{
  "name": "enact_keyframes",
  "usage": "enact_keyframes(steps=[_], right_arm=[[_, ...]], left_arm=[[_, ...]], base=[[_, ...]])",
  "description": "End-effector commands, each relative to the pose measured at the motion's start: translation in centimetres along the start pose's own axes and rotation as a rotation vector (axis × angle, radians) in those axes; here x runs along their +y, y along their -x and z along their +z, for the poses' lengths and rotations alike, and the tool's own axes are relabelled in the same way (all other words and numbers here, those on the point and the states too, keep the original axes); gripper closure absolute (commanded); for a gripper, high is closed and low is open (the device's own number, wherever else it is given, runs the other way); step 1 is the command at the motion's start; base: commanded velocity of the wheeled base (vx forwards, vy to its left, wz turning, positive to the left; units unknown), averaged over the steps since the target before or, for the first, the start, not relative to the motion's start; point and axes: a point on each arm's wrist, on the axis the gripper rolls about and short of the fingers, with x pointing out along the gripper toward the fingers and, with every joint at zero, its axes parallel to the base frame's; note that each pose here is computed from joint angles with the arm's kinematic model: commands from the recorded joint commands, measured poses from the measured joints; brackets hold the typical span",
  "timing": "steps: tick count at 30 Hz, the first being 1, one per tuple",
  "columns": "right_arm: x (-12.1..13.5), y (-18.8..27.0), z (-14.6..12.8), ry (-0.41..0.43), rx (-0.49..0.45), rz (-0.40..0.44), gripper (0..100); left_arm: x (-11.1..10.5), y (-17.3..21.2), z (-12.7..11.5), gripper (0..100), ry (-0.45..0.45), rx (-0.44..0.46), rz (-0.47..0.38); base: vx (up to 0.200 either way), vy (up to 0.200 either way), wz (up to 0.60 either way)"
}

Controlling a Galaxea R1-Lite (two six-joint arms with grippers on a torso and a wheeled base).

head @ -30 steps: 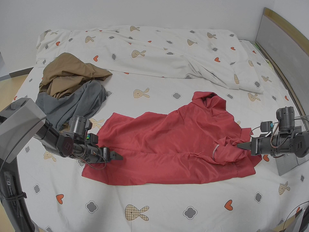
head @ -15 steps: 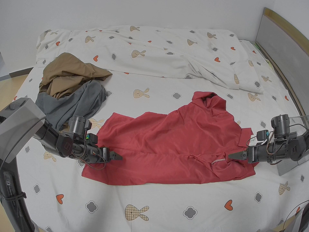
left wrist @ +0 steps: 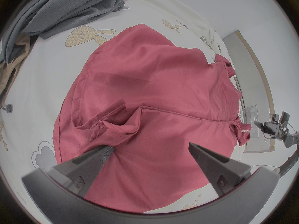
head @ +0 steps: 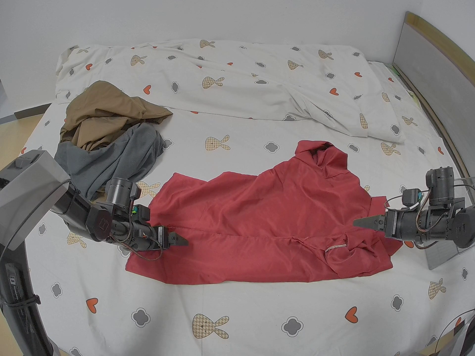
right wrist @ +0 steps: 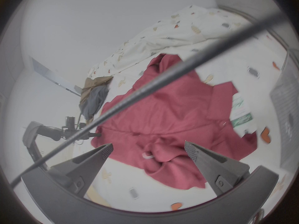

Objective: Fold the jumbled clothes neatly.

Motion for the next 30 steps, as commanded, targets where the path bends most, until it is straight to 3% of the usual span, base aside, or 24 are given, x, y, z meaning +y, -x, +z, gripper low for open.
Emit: enact_keyframes(steps=[1, 10, 14, 23, 30], right_arm=[[2.3, -1.4, -2.3, -0.05, 0.107, 0.064, 0], [0.3, -6.8, -4.2, -0.107, 0.262, 0.017, 0], [-0.1, -7.3, -3.6, -0.11, 0.249, 0.011, 0], [-2.0, -9.2, 0.3, -0.11, 0.136, 0.002, 0], [-2.0, -9.2, -0.1, -0.115, 0.15, -0.002, 0]], left_arm=[[-0.1, 0.0, 0.0, 0, -0.003, -0.001, -0.003], [-0.1, 0.1, 0.1, 0, -0.001, -0.004, -0.002], [-0.1, 0.1, 0.1, 0, -0.001, -0.004, -0.002], [-0.2, 0.1, 0.0, 0, -0.002, -0.002, -0.003], [-0.1, 0.0, 0.0, 0, -0.001, -0.001, -0.003]], base=[[0.0, 0.0, 0.0], [0.0, 0.0, 0.0], [0.0, 0.0, 0.0], [0.0, 0.0, 0.0], [0.0, 0.0, 0.0]])
